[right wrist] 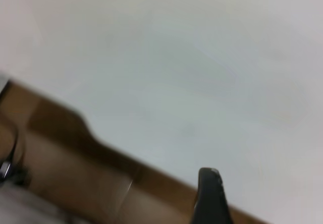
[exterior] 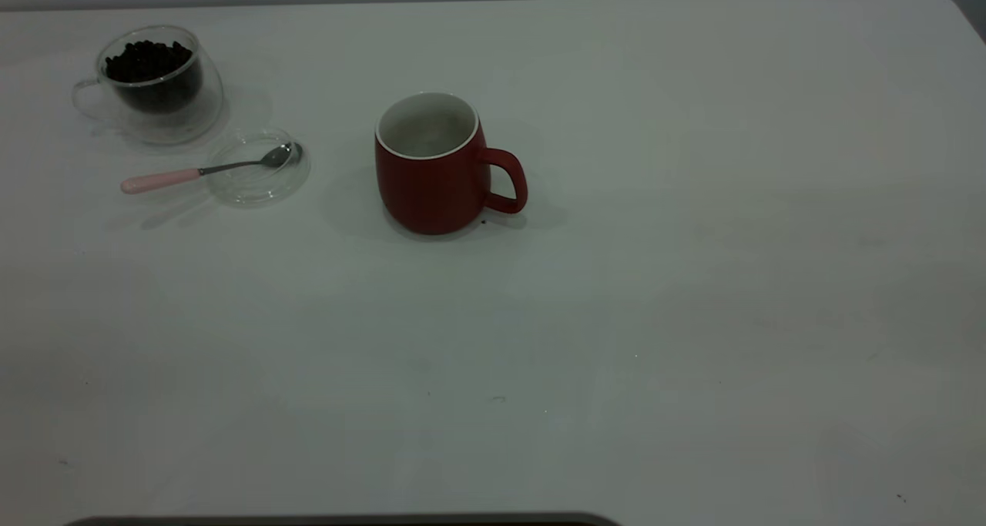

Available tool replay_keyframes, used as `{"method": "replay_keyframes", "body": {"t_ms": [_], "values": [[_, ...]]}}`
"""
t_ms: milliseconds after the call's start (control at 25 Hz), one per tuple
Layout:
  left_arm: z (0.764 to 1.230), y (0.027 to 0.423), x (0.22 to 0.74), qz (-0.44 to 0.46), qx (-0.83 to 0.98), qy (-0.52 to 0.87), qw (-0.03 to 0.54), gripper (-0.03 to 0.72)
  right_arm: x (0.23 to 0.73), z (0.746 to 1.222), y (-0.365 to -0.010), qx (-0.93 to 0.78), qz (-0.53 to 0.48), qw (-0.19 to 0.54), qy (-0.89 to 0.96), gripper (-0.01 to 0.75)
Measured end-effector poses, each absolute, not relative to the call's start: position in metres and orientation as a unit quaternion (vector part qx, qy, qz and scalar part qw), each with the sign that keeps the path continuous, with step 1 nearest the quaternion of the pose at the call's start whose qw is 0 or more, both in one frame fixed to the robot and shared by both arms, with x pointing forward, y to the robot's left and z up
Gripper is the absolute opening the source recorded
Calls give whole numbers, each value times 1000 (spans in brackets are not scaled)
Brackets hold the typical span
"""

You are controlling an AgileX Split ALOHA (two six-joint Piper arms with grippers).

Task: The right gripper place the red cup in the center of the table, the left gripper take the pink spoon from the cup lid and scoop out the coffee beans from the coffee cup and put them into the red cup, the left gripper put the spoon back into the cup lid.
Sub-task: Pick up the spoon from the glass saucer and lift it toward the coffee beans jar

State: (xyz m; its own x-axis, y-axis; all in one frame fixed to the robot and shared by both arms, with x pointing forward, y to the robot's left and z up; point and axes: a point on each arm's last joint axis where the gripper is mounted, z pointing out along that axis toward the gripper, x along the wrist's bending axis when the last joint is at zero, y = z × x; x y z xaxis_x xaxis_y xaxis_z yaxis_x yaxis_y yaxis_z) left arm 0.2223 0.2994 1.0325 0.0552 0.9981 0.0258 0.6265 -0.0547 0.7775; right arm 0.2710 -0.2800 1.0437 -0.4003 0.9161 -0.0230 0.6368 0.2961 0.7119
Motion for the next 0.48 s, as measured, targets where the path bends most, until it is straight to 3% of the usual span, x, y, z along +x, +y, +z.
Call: {"method": "replay_keyframes", "body": {"t_ms": [480], "values": [[1033,299,222,305,659,616,305,463,243,1045,-297,591,329,329,659,590]]}}
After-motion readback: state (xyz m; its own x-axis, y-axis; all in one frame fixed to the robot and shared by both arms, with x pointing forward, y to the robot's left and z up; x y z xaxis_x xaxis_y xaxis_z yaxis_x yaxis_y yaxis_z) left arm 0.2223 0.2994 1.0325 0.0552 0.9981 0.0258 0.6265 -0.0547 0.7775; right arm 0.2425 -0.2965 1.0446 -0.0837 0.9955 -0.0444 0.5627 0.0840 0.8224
